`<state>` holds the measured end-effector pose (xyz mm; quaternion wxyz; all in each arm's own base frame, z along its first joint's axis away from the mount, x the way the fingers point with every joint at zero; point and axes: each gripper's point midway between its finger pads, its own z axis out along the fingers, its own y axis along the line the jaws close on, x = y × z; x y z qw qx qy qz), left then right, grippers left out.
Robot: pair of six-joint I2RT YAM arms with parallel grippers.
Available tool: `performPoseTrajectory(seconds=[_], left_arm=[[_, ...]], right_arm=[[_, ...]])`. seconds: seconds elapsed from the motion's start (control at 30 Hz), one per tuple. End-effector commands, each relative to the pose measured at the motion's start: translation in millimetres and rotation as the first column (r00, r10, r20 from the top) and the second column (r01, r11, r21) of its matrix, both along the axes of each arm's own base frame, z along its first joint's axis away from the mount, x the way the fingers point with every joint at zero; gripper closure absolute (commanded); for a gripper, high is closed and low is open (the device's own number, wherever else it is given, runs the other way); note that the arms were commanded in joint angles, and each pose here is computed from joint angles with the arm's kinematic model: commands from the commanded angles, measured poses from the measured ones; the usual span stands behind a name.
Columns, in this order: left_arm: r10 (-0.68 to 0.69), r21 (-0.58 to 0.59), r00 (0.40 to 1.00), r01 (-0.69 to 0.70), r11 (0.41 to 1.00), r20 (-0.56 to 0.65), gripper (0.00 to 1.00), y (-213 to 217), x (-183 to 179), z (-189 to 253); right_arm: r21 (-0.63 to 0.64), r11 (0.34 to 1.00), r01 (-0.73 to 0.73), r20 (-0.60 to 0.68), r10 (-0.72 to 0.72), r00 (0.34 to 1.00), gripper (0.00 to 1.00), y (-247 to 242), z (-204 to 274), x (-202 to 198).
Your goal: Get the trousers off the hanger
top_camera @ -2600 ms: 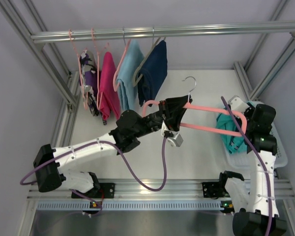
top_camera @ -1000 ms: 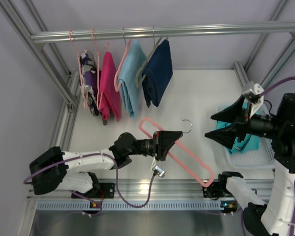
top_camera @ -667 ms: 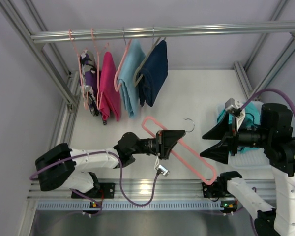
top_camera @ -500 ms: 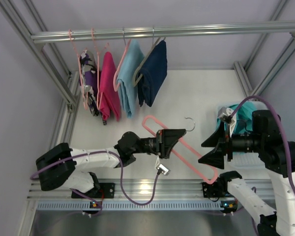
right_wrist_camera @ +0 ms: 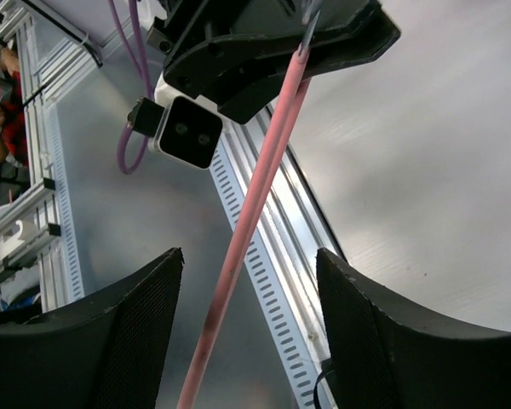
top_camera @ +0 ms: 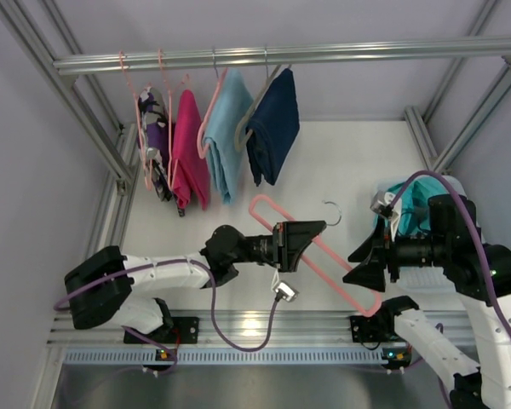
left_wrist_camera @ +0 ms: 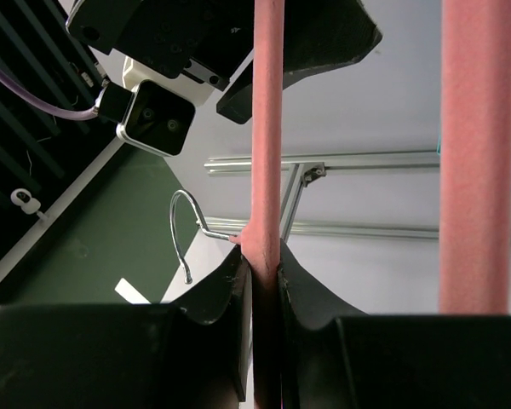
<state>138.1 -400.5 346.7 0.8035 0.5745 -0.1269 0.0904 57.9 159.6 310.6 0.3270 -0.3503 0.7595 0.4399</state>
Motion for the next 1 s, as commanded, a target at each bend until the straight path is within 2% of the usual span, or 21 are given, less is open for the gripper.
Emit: performPoseTrajectory(seconds=[0.0, 0.13, 0.23, 0.33, 0.43, 0.47, 0.53, 0.63, 0.7, 0.73, 0.87, 0.93, 0.97], left_arm=[[-0.005, -0.076, 0.997, 0.011, 0.997, 0.078, 1.00, 1, -6, 30], [0.002, -0.071, 0.996, 0.004, 0.997, 0.090, 1.00, -3, -4, 31], [0.006, -0.064, 0.996, 0.000, 0.998, 0.092, 1.00, -5, -2, 30], [0.013, -0.068, 0.995, -0.007, 0.998, 0.094, 1.00, -7, 1, 31], [0.024, -0.071, 0.995, -0.017, 0.997, 0.101, 1.00, -8, 2, 32], [0.028, -0.067, 0.994, -0.022, 0.998, 0.103, 1.00, -9, 3, 32], [0.033, -0.057, 0.994, -0.028, 0.998, 0.100, 1.00, -10, 4, 30], [0.037, -0.035, 0.995, -0.033, 0.999, 0.096, 0.98, -12, 6, 25], [0.037, -0.029, 0.995, -0.035, 0.999, 0.097, 0.87, -12, 6, 23], [0.039, -0.027, 0.994, -0.037, 0.999, 0.101, 0.70, -11, 5, 21], [0.036, 0.016, 0.996, -0.038, 0.999, 0.085, 0.31, -11, 5, 13], [0.023, 0.028, 0.997, -0.025, 0.999, 0.067, 0.23, -7, 2, 17], [0.021, 0.072, 0.999, -0.024, 0.997, 0.045, 0.21, -9, 3, 9]], right_arm=[[-0.016, 0.998, -0.065, -0.168, 0.061, 0.984, 0.37, -2, -13, -32], [-0.032, 0.998, -0.061, -0.177, 0.055, 0.983, 0.40, -2, -17, -29], [-0.044, 0.998, -0.053, -0.179, 0.044, 0.983, 0.46, -3, -19, -27], [-0.060, 0.997, -0.043, -0.177, 0.031, 0.984, 0.58, -4, -21, -24], [-0.079, 0.997, -0.023, -0.177, 0.009, 0.984, 0.82, -5, -23, -20], [-0.088, 0.996, -0.013, -0.169, -0.002, 0.986, 0.95, -6, -23, -18], [-0.111, 0.994, 0.008, -0.145, -0.024, 0.989, 1.00, -9, -22, -14], [-0.145, 0.987, 0.073, -0.072, -0.084, 0.994, 1.00, -15, -15, -1], [-0.142, 0.983, 0.117, -0.027, -0.122, 0.992, 1.00, -17, -5, 6], [-0.146, 0.980, 0.136, -0.003, -0.138, 0.990, 1.00, -18, -2, 11], [-0.138, 0.975, 0.176, 0.047, -0.171, 0.984, 1.00, -21, 11, 17], [-0.136, 0.971, 0.194, 0.063, -0.187, 0.980, 1.00, -22, 15, 20], [-0.134, 0.972, 0.195, 0.065, -0.188, 0.980, 1.00, -22, 16, 20]])
